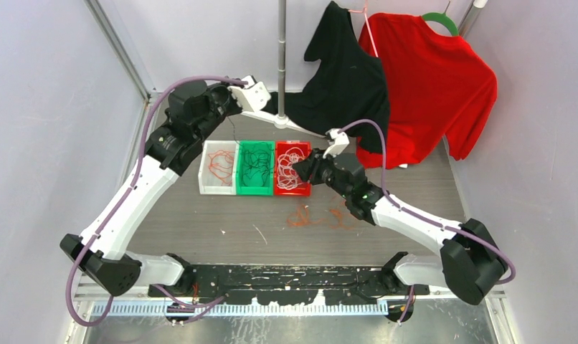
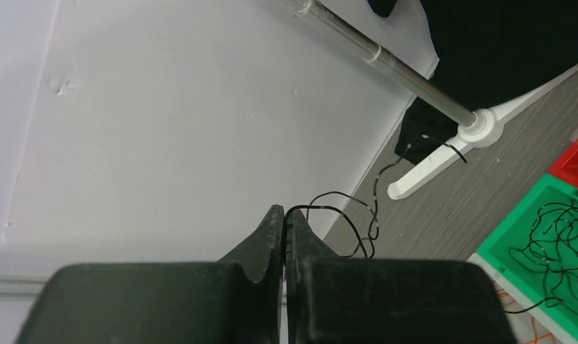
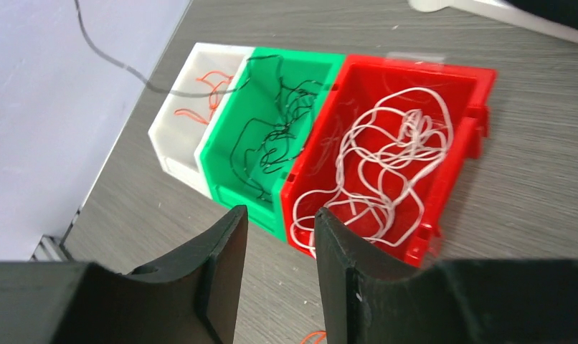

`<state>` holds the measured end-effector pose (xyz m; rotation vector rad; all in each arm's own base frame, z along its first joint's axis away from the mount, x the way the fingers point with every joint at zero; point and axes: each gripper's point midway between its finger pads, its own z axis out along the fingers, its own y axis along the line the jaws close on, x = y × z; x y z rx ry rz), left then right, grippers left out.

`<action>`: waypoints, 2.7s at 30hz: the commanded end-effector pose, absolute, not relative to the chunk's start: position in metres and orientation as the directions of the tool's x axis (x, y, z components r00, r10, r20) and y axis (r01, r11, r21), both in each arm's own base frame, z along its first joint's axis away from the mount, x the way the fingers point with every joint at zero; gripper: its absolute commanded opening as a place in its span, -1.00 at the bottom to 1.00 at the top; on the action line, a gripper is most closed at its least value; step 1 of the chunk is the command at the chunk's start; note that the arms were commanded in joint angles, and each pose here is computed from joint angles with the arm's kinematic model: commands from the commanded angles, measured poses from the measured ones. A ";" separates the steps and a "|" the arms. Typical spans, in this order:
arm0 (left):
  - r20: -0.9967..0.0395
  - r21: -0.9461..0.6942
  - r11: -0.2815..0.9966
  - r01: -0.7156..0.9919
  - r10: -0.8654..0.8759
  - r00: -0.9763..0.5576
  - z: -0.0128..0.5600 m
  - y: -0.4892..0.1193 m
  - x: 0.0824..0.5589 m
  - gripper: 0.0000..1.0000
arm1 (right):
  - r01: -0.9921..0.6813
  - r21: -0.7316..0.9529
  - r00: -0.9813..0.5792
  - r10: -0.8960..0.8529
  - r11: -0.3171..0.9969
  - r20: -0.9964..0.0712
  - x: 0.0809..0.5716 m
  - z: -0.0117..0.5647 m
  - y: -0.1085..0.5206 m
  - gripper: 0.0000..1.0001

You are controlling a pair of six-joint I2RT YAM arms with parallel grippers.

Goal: Untangle the cables
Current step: Place the cable in the bin.

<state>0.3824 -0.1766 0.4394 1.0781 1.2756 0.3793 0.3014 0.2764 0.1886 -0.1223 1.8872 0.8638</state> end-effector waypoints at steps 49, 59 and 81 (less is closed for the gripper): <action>-0.639 0.544 0.436 0.717 0.769 0.016 0.256 -0.230 0.395 -1.00 | -0.288 0.502 -0.415 0.366 0.816 -0.833 0.303 0.178 0.206 -0.22; -0.727 0.415 0.507 0.755 0.684 -0.060 0.253 -0.274 0.398 -1.00 | -0.261 0.499 -0.417 0.370 0.826 -0.830 0.303 0.169 0.194 -0.24; -0.660 0.261 0.554 0.791 0.700 -0.272 0.119 -0.242 0.405 -1.00 | -0.213 0.507 -0.438 0.382 0.835 -0.814 0.296 0.152 0.181 -0.27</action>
